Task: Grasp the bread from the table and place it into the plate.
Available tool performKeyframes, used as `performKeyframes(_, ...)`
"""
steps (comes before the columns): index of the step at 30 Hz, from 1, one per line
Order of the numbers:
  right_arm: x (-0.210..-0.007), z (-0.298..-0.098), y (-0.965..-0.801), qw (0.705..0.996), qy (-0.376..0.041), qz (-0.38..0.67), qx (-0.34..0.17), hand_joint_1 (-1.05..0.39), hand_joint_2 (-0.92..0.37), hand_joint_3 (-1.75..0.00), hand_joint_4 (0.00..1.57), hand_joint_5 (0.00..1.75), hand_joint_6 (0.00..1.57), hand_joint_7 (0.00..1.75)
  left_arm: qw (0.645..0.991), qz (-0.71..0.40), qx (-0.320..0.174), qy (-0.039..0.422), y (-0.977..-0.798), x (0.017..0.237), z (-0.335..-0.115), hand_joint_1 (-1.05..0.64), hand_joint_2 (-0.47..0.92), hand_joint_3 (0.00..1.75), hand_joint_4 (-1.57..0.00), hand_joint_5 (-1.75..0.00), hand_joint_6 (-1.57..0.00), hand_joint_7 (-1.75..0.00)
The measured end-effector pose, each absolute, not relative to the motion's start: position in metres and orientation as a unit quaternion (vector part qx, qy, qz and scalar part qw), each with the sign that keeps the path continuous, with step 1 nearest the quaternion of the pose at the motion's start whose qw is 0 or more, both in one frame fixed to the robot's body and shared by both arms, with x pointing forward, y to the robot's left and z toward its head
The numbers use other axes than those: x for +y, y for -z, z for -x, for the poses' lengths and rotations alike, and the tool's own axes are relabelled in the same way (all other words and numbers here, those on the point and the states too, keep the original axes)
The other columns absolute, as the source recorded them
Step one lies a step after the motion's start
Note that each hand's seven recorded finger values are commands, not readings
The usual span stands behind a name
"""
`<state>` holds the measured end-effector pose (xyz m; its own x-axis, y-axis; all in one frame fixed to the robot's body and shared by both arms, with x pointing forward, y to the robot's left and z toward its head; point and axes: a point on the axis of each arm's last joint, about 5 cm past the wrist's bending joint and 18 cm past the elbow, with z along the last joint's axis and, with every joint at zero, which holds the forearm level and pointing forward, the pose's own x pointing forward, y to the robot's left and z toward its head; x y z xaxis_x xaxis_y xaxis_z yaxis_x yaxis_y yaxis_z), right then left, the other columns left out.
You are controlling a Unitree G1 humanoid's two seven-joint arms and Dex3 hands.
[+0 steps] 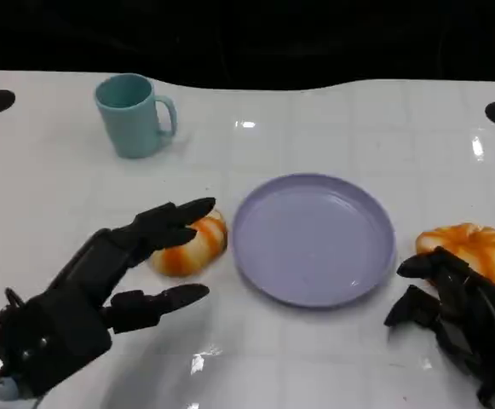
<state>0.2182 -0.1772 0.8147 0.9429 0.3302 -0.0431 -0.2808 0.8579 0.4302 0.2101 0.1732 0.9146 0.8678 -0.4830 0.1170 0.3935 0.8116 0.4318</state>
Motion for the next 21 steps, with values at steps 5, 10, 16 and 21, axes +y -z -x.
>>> performKeyframes(5, -0.177, -0.218, -0.815, 0.962, -0.16, -0.212, 0.057, -0.53, -0.92, -0.26, 0.68, 1.55, 0.6, 1.25, 0.89, -0.372, -0.156, 0.215, -0.925, 0.178, -0.217, -0.55, 0.91, 0.02, -0.03, -0.3, -0.27, 0.0)
performKeyframes(10, -0.177, -0.218, -0.814, 0.963, -0.161, -0.209, 0.052, -0.52, -0.92, -0.27, 0.67, 1.54, 0.61, 1.25, 0.852, -0.449, -0.174, 0.206, -0.929, 0.174, -0.224, -0.58, 0.91, 0.01, -0.02, -0.26, -0.27, 0.0)
performKeyframes(16, -0.177, -0.218, -0.814, 0.963, -0.163, -0.208, 0.051, -0.52, -0.92, -0.27, 0.68, 1.54, 0.61, 1.25, 0.804, -0.538, -0.149, 0.206, -0.929, 0.168, -0.231, -0.57, 0.9, 0.0, -0.01, -0.02, -0.17, -0.02)
performKeyframes(21, -0.177, -0.218, -0.813, 0.963, -0.165, -0.207, 0.049, -0.52, -0.92, -0.28, 0.67, 1.54, 0.6, 1.25, 0.77, -0.59, -0.136, 0.202, -0.931, 0.16, -0.24, -0.52, 0.86, 0.0, -0.01, 0.0, -0.16, 0.0)
